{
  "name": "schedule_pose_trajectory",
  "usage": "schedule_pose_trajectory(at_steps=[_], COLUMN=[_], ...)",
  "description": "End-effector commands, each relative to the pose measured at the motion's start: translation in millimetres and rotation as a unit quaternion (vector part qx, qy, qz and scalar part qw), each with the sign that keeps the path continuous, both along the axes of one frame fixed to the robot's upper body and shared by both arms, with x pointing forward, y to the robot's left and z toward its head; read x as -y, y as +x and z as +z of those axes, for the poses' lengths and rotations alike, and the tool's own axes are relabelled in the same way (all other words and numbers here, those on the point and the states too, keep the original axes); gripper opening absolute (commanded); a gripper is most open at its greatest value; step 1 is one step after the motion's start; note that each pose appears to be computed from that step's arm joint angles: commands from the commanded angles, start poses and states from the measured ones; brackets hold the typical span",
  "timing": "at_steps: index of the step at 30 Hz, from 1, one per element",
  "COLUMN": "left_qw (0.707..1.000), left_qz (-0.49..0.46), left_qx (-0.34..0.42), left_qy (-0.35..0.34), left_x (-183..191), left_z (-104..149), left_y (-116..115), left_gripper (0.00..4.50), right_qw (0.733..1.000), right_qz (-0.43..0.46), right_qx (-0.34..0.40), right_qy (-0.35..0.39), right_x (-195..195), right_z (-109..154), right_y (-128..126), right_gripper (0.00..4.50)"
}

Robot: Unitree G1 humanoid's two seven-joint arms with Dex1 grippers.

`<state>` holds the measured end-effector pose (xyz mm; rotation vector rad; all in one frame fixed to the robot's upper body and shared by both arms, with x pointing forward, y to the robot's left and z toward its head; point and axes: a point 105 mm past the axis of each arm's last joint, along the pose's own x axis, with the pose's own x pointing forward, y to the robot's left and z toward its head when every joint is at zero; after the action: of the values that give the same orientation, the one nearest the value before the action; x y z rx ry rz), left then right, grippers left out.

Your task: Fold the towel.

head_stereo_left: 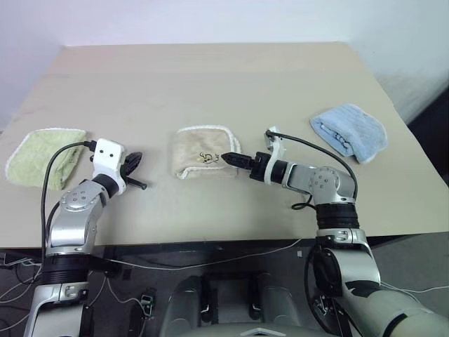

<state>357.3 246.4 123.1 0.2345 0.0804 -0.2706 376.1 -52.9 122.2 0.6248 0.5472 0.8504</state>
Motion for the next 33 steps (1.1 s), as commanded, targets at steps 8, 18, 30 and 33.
schedule_pose_trajectory(at_steps=[8, 18, 30, 33], left_qw=[1.000, 1.000, 1.000, 1.000], left_qz=[-0.004, -0.008, -0.017, -0.025], left_qx=[0.028, 0.025, 0.022, 0.016], left_qy=[-0.004, -0.006, -0.004, -0.006], left_x=[9.2, 12.7, 16.5, 22.4], left_z=[9.0, 7.1, 6.1, 2.4], left_y=[-3.9, -3.1, -2.1, -0.8], left_gripper=[0.00, 0.00, 0.00, 0.00], right_qw=[0.999, 0.998, 0.975, 0.943], right_qz=[0.009, -0.002, -0.162, -0.272], right_qx=[-0.024, -0.026, 0.096, 0.153], right_qy=[0.029, 0.049, 0.116, 0.112], right_x=[-30.5, -20.2, 70.9, 140.1], right_z=[6.9, 10.9, 85.6, 121.1], right_y=[8.9, 9.6, 36.1, 41.7], right_gripper=[4.05, 0.81, 0.02, 0.02])
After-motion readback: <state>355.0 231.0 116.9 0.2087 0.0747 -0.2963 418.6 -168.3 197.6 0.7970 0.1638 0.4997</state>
